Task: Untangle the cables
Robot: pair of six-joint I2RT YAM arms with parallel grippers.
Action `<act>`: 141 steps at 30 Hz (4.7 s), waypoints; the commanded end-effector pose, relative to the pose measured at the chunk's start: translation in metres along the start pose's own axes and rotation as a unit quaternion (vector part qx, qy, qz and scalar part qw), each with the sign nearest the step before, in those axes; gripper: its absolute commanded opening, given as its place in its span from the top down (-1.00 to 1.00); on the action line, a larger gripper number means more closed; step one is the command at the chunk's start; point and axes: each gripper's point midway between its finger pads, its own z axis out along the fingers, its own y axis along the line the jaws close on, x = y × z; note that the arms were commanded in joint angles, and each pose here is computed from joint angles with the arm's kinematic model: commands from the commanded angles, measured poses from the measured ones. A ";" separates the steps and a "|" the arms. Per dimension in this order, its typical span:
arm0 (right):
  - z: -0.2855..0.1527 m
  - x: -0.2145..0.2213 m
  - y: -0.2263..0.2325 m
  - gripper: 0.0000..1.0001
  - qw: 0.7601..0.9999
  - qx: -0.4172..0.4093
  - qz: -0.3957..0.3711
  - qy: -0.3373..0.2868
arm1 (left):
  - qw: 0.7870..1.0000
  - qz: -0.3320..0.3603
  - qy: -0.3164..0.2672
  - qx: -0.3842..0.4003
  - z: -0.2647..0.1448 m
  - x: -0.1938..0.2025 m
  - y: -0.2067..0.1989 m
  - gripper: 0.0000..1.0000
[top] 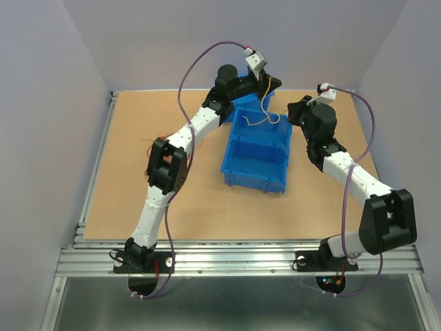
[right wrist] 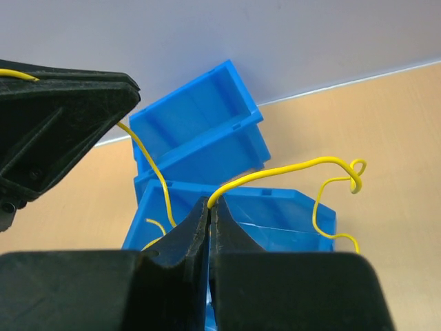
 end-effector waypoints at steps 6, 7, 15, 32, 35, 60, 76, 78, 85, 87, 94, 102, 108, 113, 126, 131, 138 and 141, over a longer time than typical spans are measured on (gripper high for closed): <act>0.008 0.020 0.038 0.99 0.994 -0.101 0.018 0.034 | 0.997 0.034 0.058 -0.031 -0.062 0.039 0.028 1.00; 0.007 0.024 0.047 0.99 0.993 -0.108 0.024 0.040 | 0.997 0.042 0.064 -0.033 -0.066 0.045 0.027 1.00; 0.010 0.056 0.057 0.99 0.988 -0.107 0.077 0.078 | 0.994 0.025 0.097 -0.054 -0.086 0.078 0.040 1.00; 0.024 0.084 0.012 0.99 0.988 0.012 0.120 0.101 | 0.947 0.128 0.226 -0.188 -0.112 0.099 0.071 0.25; 0.028 0.080 0.006 0.99 0.988 0.021 0.119 0.097 | 0.940 0.124 0.251 -0.197 -0.109 0.103 0.071 0.17; 0.027 0.081 0.054 -0.26 0.983 -0.068 0.039 0.167 | 0.888 0.216 0.172 -0.367 -0.260 -0.035 0.027 -0.80; -0.088 0.084 0.107 -0.65 0.973 -0.184 0.003 0.139 | 0.837 0.161 0.276 -0.443 -0.395 0.043 0.030 -0.98; -0.096 0.091 0.136 -0.65 0.965 -0.222 -0.012 0.141 | 0.822 0.150 0.300 -0.460 -0.405 0.061 0.038 -0.98; -0.078 0.069 0.186 -0.75 0.961 -0.249 -0.048 0.111 | 0.770 0.159 0.320 -0.528 -0.435 0.077 0.071 -0.97; -0.073 0.049 0.194 -0.75 0.963 -0.248 -0.050 0.088 | 0.756 0.159 0.329 -0.542 -0.445 0.082 0.081 -0.97; -0.067 0.017 0.217 -0.82 0.959 -0.271 -0.054 0.064 | 0.756 0.125 0.355 -0.536 -0.450 0.104 0.097 -0.90; -0.073 0.012 0.206 -0.66 0.961 -0.250 -0.084 0.079 | 0.766 0.109 0.376 -0.510 -0.444 0.120 0.102 0.55; -0.073 -0.018 0.208 -0.47 0.962 -0.238 -0.120 0.059 | 0.775 0.126 0.346 -0.514 -0.440 0.107 0.105 1.00; -0.070 0.018 0.176 -0.46 0.964 -0.212 -0.153 0.054 | 0.777 0.138 0.320 -0.524 -0.440 0.090 0.102 1.00; -0.080 0.053 0.160 -0.55 0.963 -0.213 -0.140 0.091 | 0.811 0.158 0.319 -0.465 -0.431 0.091 0.076 -0.48; -0.089 0.050 0.153 -0.60 0.964 -0.211 -0.136 0.086 | 0.809 0.164 0.353 -0.440 -0.435 0.106 0.073 -0.48; -0.095 0.046 0.140 -0.64 0.968 -0.191 -0.145 0.075 | 0.781 0.134 0.422 -0.439 -0.445 0.149 0.085 -0.41; -0.097 0.046 0.137 -0.64 0.968 -0.190 -0.147 0.075 | 0.759 0.125 0.446 -0.458 -0.451 0.157 0.097 0.01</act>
